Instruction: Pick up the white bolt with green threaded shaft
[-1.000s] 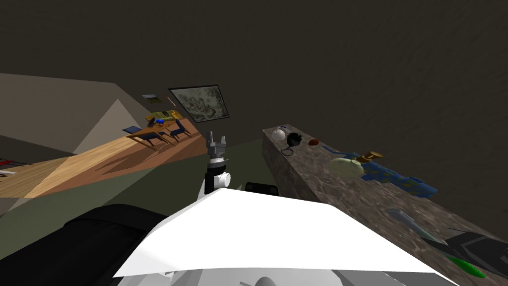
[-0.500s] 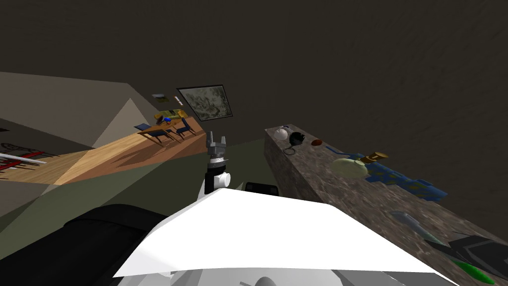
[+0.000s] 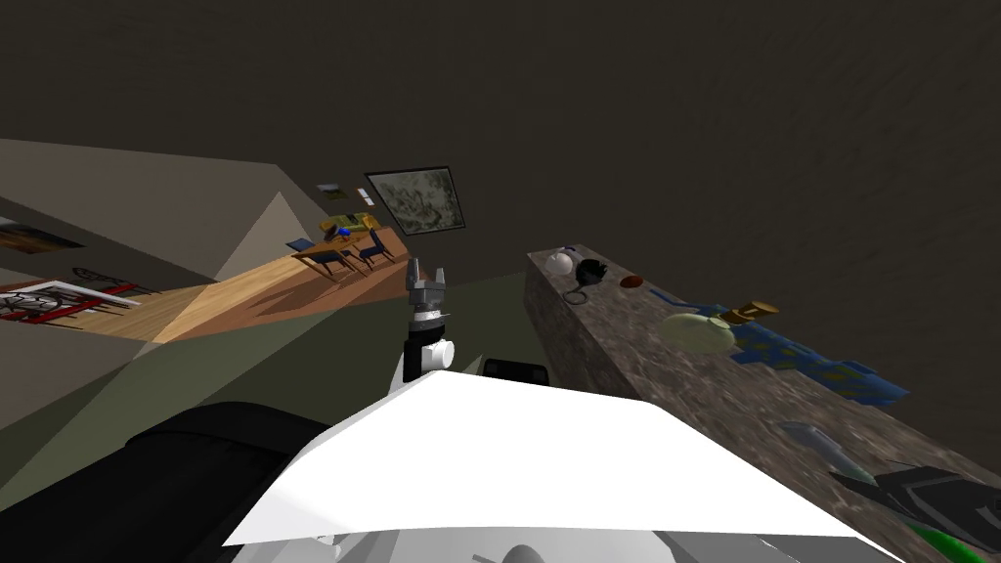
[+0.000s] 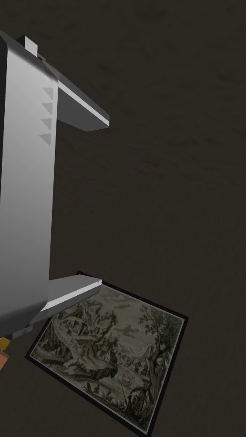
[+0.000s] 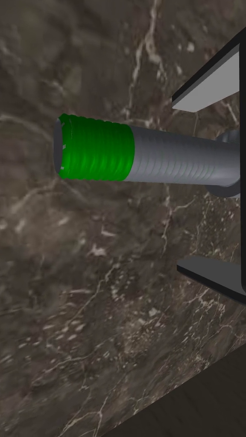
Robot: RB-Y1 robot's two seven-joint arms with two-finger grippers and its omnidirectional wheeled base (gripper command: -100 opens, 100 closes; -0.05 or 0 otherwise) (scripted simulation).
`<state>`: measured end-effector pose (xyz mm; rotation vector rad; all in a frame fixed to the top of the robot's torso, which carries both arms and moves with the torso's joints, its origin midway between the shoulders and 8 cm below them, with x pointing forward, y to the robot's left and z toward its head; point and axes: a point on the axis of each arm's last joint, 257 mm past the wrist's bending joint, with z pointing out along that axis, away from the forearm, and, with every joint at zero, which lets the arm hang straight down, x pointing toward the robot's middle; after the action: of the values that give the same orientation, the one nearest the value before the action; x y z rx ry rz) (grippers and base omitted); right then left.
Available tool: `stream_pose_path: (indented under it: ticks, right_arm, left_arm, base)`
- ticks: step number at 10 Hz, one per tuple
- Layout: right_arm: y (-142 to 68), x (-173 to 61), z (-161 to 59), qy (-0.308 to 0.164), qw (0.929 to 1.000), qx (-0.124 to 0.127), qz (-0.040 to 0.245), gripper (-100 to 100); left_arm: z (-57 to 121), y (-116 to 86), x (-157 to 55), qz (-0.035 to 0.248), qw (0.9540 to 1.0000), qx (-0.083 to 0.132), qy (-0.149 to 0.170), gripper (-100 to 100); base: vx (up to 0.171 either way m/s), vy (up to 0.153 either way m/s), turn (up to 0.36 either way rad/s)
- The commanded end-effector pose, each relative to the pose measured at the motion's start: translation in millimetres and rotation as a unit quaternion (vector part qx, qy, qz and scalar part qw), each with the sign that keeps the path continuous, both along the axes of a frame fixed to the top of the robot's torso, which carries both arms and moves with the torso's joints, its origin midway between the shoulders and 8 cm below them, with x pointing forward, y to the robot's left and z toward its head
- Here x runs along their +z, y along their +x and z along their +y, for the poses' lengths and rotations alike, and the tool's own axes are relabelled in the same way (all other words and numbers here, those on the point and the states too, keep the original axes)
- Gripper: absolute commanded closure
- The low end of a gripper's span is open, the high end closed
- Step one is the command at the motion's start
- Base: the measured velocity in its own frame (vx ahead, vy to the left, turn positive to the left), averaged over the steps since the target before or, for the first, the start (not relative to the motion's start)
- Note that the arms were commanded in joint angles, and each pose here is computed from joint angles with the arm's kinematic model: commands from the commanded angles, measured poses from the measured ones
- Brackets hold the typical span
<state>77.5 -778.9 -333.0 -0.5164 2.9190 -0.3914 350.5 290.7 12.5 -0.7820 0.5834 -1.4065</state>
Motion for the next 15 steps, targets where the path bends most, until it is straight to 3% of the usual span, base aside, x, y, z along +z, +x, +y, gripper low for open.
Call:
stream_pose_path:
  ticks: [1, 5, 6, 10, 11, 12, 15]
  right_arm:
    - [-6, 0, -4, -0.001, 0.9999, -0.011, 0.003, -100]
    - [-8, -6, -2, 0.004, 0.9998, -0.019, 0.005, -100]
    - [-9, -6, -2, 0.005, 0.9998, -0.019, 0.005, 100]
    - [-9, -6, -2, 0.005, 0.9998, -0.020, 0.005, 100]
    - [-9, -6, -2, 0.005, 0.9998, -0.020, 0.005, 0]
    - [-7, 0, -4, -0.001, 0.9999, -0.012, 0.003, 100]
    - [0, 10, -4, -0.009, 0.9999, 0.009, -0.001, 100]
  left_arm:
    - [0.0, 0, 0, 0.000, 1.0000, 0.000, 0.000, 0]
    - [0.0, 0, 0, 0.000, 1.0000, 0.000, 0.000, 0]
    - [0.0, 0, 0, 0.000, 1.0000, 0.000, 0.000, 0]
    - [0.1, 0, 0, 0.000, 1.0000, 0.000, 0.000, 0]
    - [0.1, 0, 0, 0.000, 1.0000, 0.000, 0.000, 0]
    - [0.1, 0, 0, 0.000, 1.0000, 0.000, 0.000, 0]
    - [0.1, 0, 0, 0.000, 1.0000, 0.000, 0.000, 0]
  base:
    - [-0.047, 0.008, 0.069]
    - [-0.029, 0.007, 0.044]
    - [0.000, 0.000, 0.000]
    - [0.000, 0.000, 0.000]
    - [0.000, 0.000, 0.000]
    - [0.034, -0.010, -0.123]
    - [0.085, -0.021, -0.154]
